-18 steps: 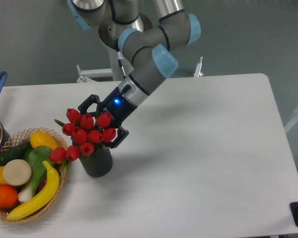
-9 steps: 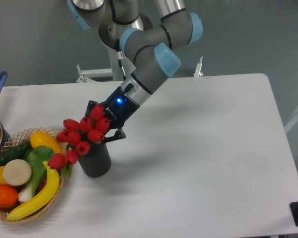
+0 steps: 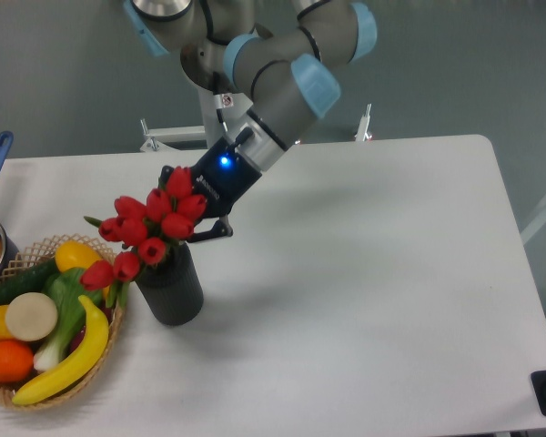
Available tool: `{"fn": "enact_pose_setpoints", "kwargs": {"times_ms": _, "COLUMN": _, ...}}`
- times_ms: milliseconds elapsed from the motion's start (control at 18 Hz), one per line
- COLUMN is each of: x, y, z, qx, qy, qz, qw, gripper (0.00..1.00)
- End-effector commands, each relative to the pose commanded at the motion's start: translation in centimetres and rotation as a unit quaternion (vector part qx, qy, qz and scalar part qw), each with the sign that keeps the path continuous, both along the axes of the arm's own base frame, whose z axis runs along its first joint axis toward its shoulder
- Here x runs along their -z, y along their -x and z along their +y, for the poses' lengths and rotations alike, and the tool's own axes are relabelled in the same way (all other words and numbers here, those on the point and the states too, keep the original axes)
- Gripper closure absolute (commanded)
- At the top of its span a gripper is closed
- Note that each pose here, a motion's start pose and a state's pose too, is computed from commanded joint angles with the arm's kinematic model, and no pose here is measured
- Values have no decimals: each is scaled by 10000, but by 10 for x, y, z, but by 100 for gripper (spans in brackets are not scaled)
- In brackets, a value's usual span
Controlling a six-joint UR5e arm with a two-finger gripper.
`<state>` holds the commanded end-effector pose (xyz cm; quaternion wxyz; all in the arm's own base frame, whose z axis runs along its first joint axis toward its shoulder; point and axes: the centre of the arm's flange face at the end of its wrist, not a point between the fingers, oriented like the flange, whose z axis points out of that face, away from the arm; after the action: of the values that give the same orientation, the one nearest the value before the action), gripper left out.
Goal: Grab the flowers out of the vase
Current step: 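Lift the gripped tulips up out of the black vase, then carry the tulip bunch away from the vase over the empty table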
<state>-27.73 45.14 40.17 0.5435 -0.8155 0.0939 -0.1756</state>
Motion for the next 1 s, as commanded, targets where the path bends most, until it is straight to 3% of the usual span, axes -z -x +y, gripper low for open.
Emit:
{"fn": "enact_pose_setpoints", "kwargs": {"times_ms": 556, "x": -87, "y": 50, "z": -18, "qx": -482, "qy": -504, "qz": -548, "qw": 9961, "gripper": 100}}
{"fn": "enact_pose_setpoints", "kwargs": {"times_ms": 722, "x": -98, "y": 69, "z": -32, "qx": -640, "qy": -628, "qz": -712, "qw": 9934, "gripper": 100}}
{"fn": "enact_pose_setpoints", "kwargs": {"times_ms": 1000, "x": -108, "y": 103, "z": -57, "qx": -987, "qy": -713, "qz": -492, "qw": 9913, "gripper": 100}}
